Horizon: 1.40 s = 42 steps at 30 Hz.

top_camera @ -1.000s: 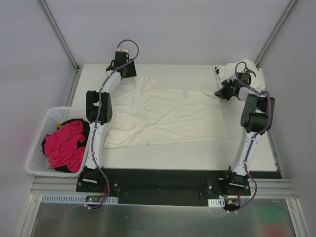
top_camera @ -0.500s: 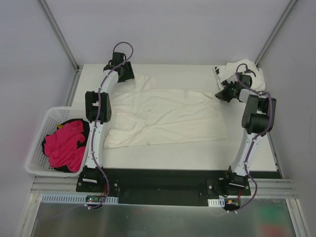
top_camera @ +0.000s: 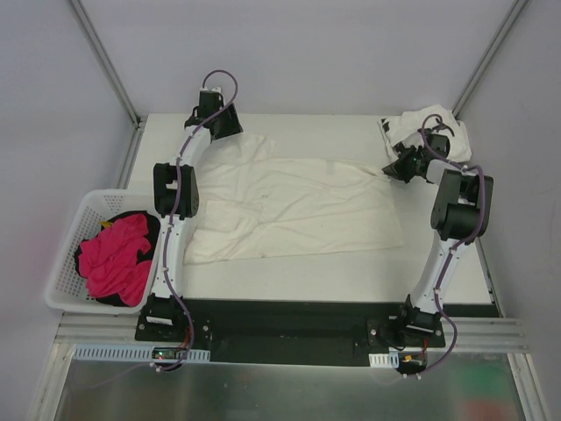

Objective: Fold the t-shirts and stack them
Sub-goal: Grap the side of the flattened tshirt furthest away from the robot with both arms

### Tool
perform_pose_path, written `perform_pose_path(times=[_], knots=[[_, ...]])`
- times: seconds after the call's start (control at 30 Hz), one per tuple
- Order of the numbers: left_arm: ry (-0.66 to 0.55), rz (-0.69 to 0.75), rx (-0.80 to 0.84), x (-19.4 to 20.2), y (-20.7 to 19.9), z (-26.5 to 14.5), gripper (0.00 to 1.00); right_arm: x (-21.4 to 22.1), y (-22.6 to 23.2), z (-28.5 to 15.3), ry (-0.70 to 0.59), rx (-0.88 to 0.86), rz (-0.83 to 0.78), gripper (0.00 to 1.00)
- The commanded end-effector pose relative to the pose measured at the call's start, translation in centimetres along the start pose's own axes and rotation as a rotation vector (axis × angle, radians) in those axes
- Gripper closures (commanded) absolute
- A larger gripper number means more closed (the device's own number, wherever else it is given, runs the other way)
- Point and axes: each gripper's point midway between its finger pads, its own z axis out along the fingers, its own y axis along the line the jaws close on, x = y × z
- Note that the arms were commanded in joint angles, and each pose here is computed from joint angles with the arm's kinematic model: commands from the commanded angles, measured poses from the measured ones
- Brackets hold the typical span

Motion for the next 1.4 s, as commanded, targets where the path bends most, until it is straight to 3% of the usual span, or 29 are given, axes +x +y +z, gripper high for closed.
perform_pose_path(times=[0.0,0.23,0.3,0.37,0.47,0.67,0.83,0.93,0.97,1.0,1.07,1.2,1.37], knots=[[-0.092,0.075,0.076,-3.4,-2.1,-0.9,0.45,-2.2,3.2,-2.8,-0.067,-0.08,-0.021,0.99],[-0.038,0.067,0.037,-2.1,-1.3,-1.3,0.68,-2.2,3.4,-3.1,-0.07,-0.088,-0.011,0.99],[-0.021,0.061,0.032,-1.7,-1.1,-1.4,0.81,-2.3,3.5,-3.2,-0.072,-0.088,-0.009,0.99],[-0.016,0.058,0.029,-1.6,-1.1,-1.5,0.82,-2.3,3.4,-3.2,-0.074,-0.089,-0.009,0.99],[-0.008,0.061,0.015,-1.4,-0.9,-1.6,0.76,-2.3,3.3,-3.5,-0.072,-0.089,-0.002,0.99],[0.023,0.065,-0.018,-0.6,-0.2,-2.3,0.54,-3.1,3.9,-4.3,-0.103,-0.114,-0.009,0.99],[0.051,0.051,-0.038,0.1,0.3,-2.1,0.53,-3.2,4.2,-4.9,-0.113,-0.125,-0.005,0.99],[0.06,0.031,-0.026,0.3,0.0,-1.8,0.62,-3.2,4.3,-5.3,-0.12,-0.13,-0.007,0.99],[0.058,0.028,-0.023,0.2,-0.1,-1.8,0.68,-3.3,4.2,-5.4,-0.122,-0.131,-0.003,0.99],[0.058,0.018,-0.019,0.2,-0.1,-1.7,0.82,-3.3,4.2,-5.4,-0.122,-0.132,0.001,0.99],[0.07,0.005,-0.014,0.5,-0.2,-1.7,0.93,-3.3,4.3,-5.6,-0.124,-0.142,0.007,0.99],[0.092,-0.014,-0.004,1.2,-0.4,-1.7,0.99,-3.5,4.7,-6.1,-0.135,-0.151,0.004,0.99],[0.066,-0.026,0.014,0.0,-1.3,-2.3,1.0,-3.4,4.7,-5.8,-0.128,-0.158,0.01,0.99]])
